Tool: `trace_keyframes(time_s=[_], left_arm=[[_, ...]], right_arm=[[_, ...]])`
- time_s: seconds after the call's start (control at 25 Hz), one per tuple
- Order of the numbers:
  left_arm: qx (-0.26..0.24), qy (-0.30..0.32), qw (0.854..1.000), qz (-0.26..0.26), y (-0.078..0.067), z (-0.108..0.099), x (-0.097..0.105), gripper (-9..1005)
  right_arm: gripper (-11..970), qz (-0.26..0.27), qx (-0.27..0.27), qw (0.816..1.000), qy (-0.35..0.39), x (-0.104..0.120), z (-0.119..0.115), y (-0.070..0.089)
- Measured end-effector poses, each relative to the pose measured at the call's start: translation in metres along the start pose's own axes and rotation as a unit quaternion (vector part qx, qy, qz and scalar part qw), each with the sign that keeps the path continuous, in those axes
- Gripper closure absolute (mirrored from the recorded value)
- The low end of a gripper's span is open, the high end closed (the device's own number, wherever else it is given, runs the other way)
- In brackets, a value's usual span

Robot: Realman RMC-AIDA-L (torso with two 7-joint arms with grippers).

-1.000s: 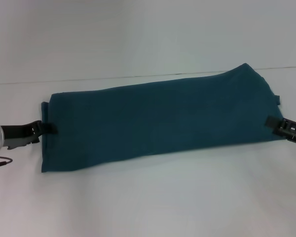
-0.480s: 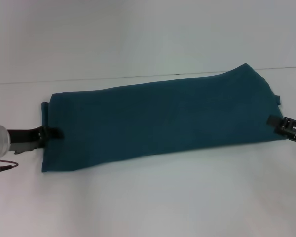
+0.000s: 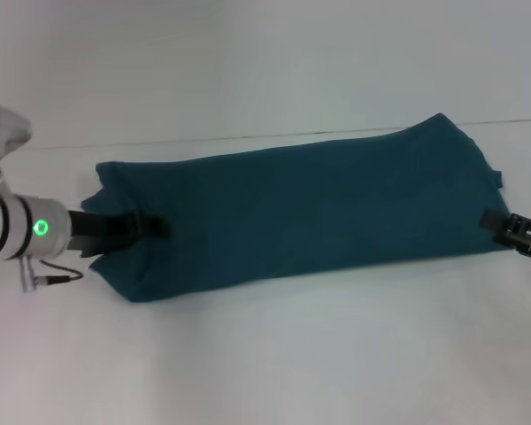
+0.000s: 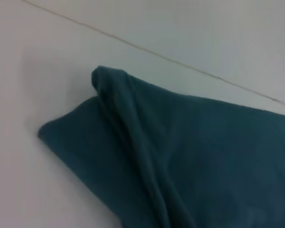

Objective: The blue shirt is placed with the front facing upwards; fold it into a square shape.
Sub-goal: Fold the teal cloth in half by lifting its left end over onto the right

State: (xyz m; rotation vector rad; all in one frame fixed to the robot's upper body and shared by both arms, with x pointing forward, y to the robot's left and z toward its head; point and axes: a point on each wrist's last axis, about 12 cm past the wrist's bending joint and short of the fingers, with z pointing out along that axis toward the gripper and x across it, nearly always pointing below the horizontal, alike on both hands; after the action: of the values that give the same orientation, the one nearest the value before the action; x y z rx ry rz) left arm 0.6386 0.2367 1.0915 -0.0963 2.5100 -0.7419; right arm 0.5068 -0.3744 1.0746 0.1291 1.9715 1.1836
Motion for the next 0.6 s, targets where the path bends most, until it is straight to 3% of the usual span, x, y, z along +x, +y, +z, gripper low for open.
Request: trace_keyframes(time_s=[0.4,0.6], left_arm=[[-0.034,0.009,0.999,0.012,-0.0079,0.001,-0.0106,538],[-0.035,0.008,0.999,0.011,-0.0065,0.0009,-0.0095,726]], right_arm=[[77,0.002,0.0,1.0,-0.001,0.0017,-0.0026,-0.0005],[77,0.002,0.0,1.0,-0.002,0.0016,-0.0028,-0.0005]])
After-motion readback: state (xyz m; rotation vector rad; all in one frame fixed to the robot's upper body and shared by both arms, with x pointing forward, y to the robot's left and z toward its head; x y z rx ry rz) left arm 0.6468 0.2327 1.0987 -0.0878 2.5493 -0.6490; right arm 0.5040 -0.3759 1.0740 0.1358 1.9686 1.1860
